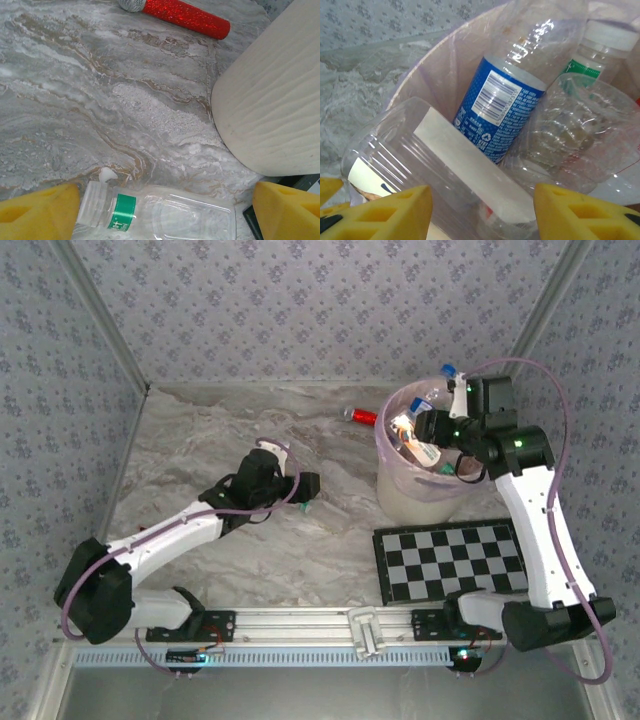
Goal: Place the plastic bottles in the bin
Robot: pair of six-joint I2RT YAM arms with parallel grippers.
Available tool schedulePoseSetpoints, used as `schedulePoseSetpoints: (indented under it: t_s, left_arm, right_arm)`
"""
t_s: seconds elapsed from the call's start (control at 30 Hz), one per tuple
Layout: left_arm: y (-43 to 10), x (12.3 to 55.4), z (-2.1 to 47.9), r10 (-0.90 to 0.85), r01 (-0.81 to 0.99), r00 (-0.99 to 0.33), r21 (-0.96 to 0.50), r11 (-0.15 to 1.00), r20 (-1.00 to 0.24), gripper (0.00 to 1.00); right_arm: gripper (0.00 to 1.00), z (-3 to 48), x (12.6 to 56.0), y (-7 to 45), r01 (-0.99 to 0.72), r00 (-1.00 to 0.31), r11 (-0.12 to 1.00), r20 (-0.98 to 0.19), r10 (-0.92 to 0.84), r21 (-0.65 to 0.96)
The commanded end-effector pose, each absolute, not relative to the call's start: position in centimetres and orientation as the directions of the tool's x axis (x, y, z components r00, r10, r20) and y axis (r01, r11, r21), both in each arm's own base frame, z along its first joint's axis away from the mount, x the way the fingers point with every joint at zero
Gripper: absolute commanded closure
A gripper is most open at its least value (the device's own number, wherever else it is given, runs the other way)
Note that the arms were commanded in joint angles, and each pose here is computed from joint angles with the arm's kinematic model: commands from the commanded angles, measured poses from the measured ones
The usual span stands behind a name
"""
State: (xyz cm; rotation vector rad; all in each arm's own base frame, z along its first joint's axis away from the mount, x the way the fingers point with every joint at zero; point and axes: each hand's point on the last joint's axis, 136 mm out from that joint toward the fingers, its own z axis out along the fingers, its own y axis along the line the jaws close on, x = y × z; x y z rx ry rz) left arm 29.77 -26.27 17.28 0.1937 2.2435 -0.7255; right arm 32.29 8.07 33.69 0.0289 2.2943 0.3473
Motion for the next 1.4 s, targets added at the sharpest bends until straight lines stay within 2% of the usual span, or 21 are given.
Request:
schedulePoseSetpoints:
  t_s: [0.0, 0.17, 0.3, 0.5, 0.6, 0.77, 0.97, 1.37]
  left_arm:
    - [-25.7, 29.5, 14.9, -0.135, 0.249, -0.759, -0.476, 0.843, -0.636, 0.11]
    - [-25.9, 28.6, 13.1, -0.195, 0.154, -0.801, -0.511, 0.846, -0.565, 0.08]
    - [-24.8, 27.4, 12.9, -0.267, 0.027, -0.809, -0.487, 0.873, -0.524, 0.08]
    - [-25.3, 24.3, 13.9, -0.514, -0.262, -0.755, -0.532, 0.805, -0.407, 0.06]
    - [-26.5, 23.0, 12.6, -0.6, -0.372, -0.728, -0.545, 0.751, -0.331, 0.05]
    - [-27.6, 22.9, 11.7, -0.659, -0.472, -0.688, -0.502, 0.725, -0.304, 0.05]
    - [-30.8, 23.6, 10.8, -0.692, -0.505, -0.688, -0.54, 0.673, -0.219, 0.07]
    - [-34.4, 24.5, 7.2, -0.692, -0.541, -0.709, -0.526, 0.656, -0.133, 0.09]
  right_arm:
    - [0.45, 30.8, 31.9, 7.8, -0.048, -0.727, 0.967, -0.672, 0.138, 0.251]
    - [0.47, 29.7, 32.2, 8.1, -0.049, -0.74, 0.957, -0.654, 0.156, 0.285]
    - [0.43, 33.4, 31.7, 7.6, -0.068, -0.682, 0.955, -0.712, 0.166, 0.288]
    - [0.12, 37.6, 31.2, 6.7, -0.087, -0.59, 0.955, -0.787, 0.18, 0.284]
    - [0.01, 37.8, 30.9, 7.0, -0.117, -0.585, 0.951, -0.794, 0.168, 0.288]
    - [0.0, 37.2, 29.5, 7.3, -0.154, -0.604, 0.943, -0.783, 0.147, 0.296]
    - [0.0, 36.5, 27.6, 6.8, -0.162, -0.612, 0.944, -0.78, 0.131, 0.286]
    - [0.0, 36.5, 26.3, 5.7, -0.157, -0.606, 0.949, -0.785, 0.127, 0.275]
